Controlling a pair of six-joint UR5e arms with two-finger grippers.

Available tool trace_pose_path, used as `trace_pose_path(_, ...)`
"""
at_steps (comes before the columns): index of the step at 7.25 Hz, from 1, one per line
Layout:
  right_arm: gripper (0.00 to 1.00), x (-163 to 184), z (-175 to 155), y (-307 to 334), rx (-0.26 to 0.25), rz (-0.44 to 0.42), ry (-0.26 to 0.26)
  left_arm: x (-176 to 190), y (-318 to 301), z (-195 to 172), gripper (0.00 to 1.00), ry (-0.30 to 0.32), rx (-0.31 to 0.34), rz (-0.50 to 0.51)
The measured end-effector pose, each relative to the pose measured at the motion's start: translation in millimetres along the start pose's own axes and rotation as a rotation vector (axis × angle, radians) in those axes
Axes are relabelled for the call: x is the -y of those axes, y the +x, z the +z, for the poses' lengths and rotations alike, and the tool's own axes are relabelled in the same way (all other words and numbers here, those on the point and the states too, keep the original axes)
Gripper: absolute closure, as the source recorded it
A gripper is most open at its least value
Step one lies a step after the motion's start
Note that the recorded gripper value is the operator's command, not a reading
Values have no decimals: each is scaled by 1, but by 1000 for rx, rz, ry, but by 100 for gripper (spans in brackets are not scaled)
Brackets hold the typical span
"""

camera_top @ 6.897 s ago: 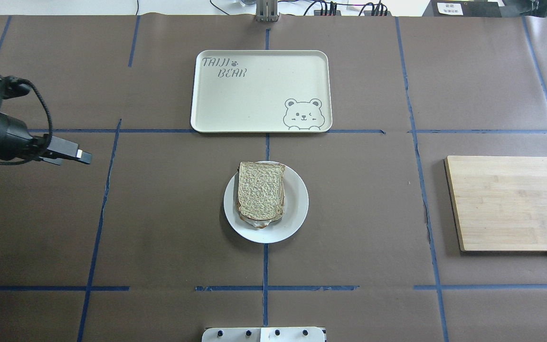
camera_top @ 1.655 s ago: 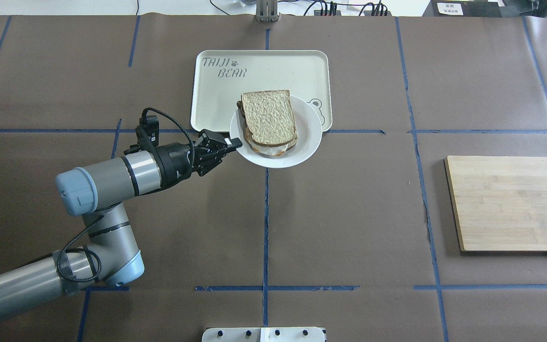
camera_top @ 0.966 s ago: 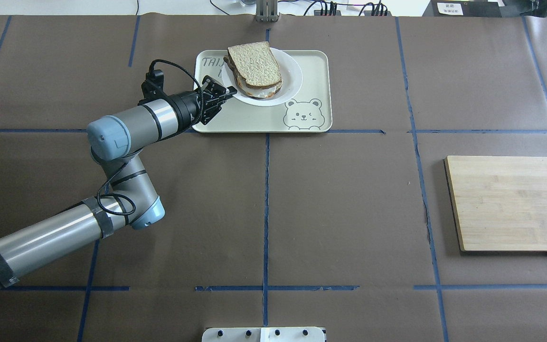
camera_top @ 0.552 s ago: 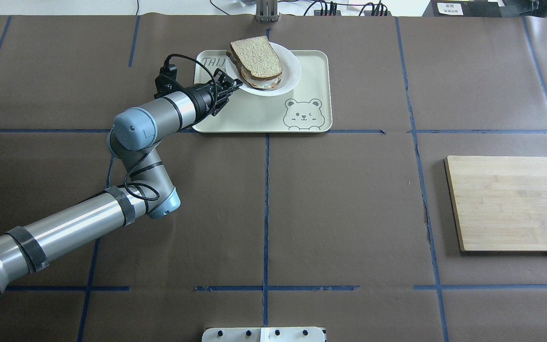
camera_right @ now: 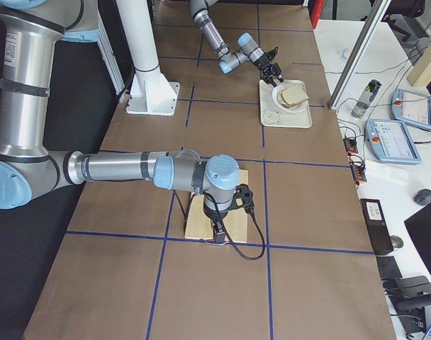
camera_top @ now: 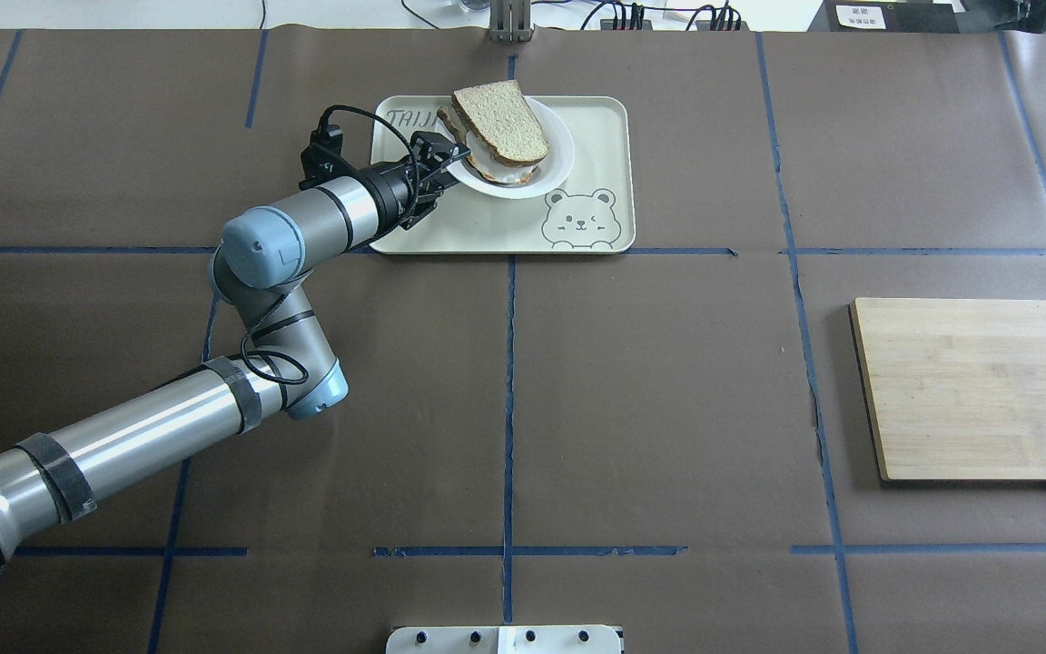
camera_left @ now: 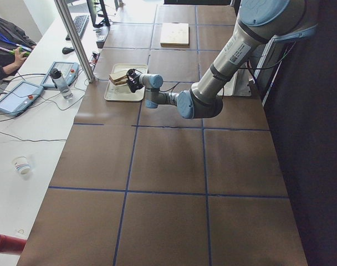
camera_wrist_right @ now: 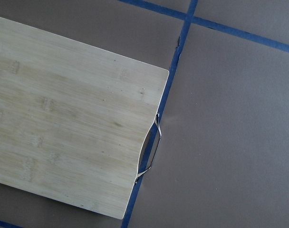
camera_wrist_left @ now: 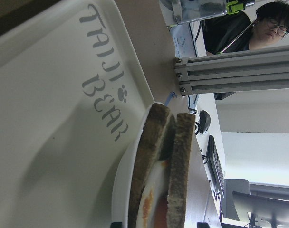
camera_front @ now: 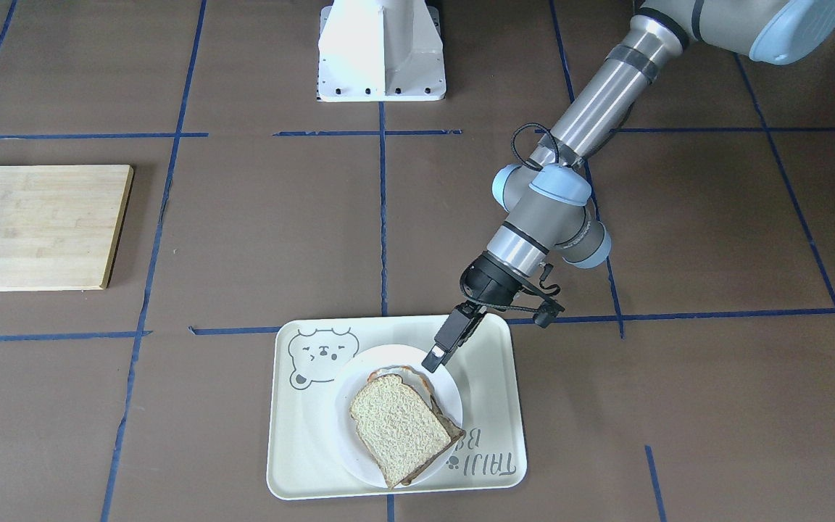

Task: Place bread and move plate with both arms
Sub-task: 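Lower the plate onto the tray and open the left gripper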

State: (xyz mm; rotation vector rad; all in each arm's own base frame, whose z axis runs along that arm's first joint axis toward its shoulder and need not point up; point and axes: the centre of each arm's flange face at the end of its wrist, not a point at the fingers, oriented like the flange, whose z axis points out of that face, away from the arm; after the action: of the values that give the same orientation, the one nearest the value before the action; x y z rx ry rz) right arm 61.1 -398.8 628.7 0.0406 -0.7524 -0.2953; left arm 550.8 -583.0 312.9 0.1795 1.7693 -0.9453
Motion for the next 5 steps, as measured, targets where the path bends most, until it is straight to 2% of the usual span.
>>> trace_pose_path(2,0,0,0,0,0,1,-1,-3,5,-22,0,-62,2,5)
trace_pose_path(3,0,0,1,1,0,1,-1,0,6,-32,0,-89,26,12)
trace_pose_path(5,0,0,1,1,1,1,-2,16,23,-48,0,-148,133,87)
